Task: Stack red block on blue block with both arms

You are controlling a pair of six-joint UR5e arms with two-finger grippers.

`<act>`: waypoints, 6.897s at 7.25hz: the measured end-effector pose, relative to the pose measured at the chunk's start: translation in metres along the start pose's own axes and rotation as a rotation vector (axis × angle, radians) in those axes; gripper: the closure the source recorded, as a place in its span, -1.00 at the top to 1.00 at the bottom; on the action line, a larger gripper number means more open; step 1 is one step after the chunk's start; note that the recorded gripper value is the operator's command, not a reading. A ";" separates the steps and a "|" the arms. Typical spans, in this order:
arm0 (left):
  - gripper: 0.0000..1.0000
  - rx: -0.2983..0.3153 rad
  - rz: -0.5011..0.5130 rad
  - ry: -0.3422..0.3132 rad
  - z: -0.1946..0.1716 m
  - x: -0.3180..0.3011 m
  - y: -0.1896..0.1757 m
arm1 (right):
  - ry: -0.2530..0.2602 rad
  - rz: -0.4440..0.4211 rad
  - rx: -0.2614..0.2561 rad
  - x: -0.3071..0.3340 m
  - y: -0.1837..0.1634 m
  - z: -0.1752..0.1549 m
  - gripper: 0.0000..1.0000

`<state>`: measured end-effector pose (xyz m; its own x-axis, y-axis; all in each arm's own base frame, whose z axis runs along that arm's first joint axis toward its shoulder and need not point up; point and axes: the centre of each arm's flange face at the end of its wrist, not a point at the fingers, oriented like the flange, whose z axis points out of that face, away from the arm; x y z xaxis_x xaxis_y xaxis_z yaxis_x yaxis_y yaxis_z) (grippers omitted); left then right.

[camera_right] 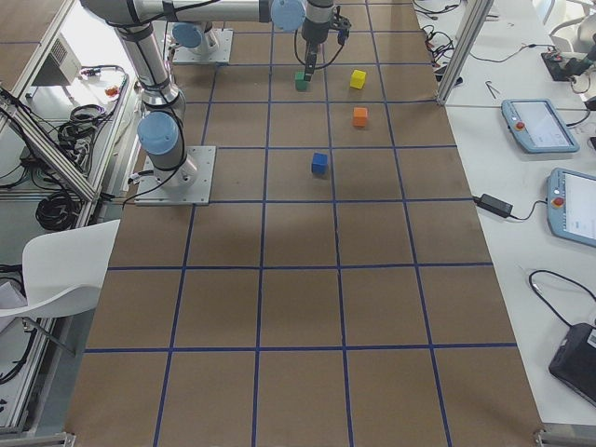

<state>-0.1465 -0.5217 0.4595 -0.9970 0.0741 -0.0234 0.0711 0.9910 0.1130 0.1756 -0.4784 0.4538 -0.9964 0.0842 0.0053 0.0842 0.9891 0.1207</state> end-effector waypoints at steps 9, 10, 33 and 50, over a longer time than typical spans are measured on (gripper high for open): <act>1.00 0.041 0.308 -0.007 0.112 -0.083 -0.015 | 0.012 -0.010 -0.061 -0.003 -0.018 0.031 1.00; 1.00 0.052 0.357 -0.012 0.139 -0.089 -0.013 | 0.015 -0.011 -0.066 -0.003 -0.019 0.034 1.00; -1.00 -0.008 0.405 -0.091 0.205 -0.111 -0.066 | 0.022 -0.013 -0.076 -0.002 -0.021 0.053 1.00; 0.65 -0.113 0.033 0.168 0.235 0.208 -0.069 | 0.011 0.000 -0.028 0.028 -0.039 0.048 1.00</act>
<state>-0.3512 -0.5483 0.2130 -0.9862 0.0772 0.1468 0.1088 0.9690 0.2217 0.1444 -0.5083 0.4018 -0.9964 0.0831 0.0163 0.0846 0.9852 0.1488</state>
